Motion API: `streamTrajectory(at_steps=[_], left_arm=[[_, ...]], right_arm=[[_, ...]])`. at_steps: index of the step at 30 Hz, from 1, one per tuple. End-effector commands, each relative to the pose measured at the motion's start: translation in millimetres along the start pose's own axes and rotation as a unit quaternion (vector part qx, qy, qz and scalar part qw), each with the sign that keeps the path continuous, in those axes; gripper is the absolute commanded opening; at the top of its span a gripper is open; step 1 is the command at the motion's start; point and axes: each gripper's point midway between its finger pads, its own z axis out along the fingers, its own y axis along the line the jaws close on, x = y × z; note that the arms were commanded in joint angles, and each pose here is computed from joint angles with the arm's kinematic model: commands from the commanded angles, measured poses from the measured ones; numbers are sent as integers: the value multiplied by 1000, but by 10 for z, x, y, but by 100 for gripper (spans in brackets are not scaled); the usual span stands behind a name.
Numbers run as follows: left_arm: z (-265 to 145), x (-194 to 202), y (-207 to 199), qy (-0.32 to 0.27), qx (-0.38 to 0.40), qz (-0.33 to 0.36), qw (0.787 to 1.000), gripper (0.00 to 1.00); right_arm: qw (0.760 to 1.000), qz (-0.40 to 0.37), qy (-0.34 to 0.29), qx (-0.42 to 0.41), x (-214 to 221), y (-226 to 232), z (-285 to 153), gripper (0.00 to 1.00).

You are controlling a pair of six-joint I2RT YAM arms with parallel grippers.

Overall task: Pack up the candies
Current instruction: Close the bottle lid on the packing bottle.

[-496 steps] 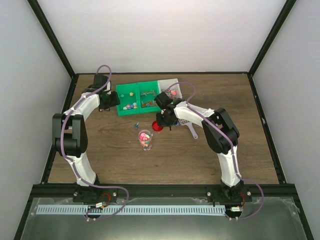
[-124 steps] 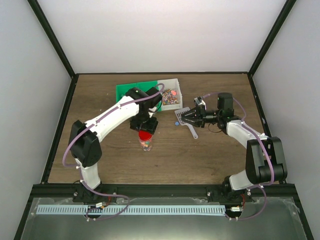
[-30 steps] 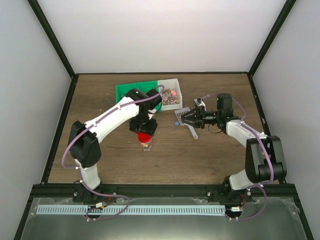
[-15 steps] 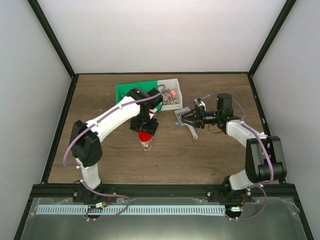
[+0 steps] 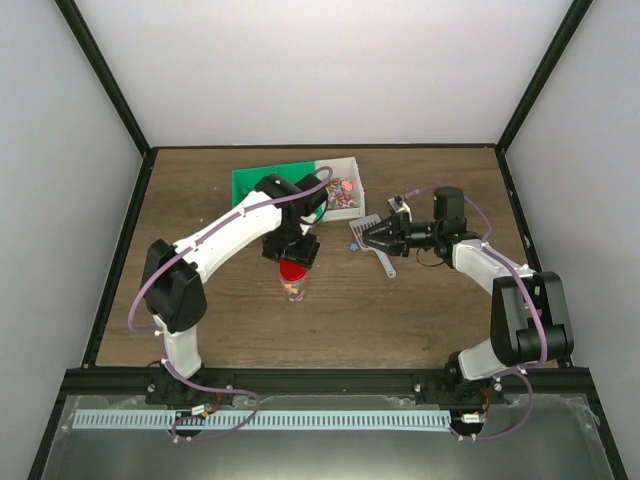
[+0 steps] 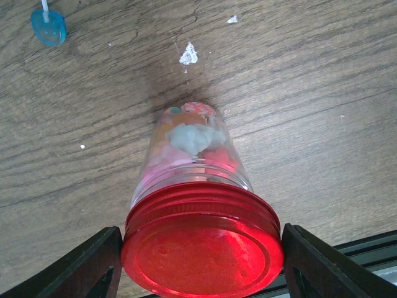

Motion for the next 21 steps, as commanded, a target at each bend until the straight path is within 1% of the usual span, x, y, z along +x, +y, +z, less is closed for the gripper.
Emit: streamTrajectory(at_steps=[1, 16, 21], left_arm=[[-3, 27, -17, 2, 1, 6, 1000, 71], [-36, 78, 31, -2, -5, 4, 1000, 72], [-107, 24, 43, -19, -10, 0, 1000, 73]], right_arm=[[1000, -16, 0, -5, -28, 68, -30, 31], [1000, -13, 0, -4, -16, 51, -30, 31], [1000, -14, 0, -4, -13, 61, -32, 31]])
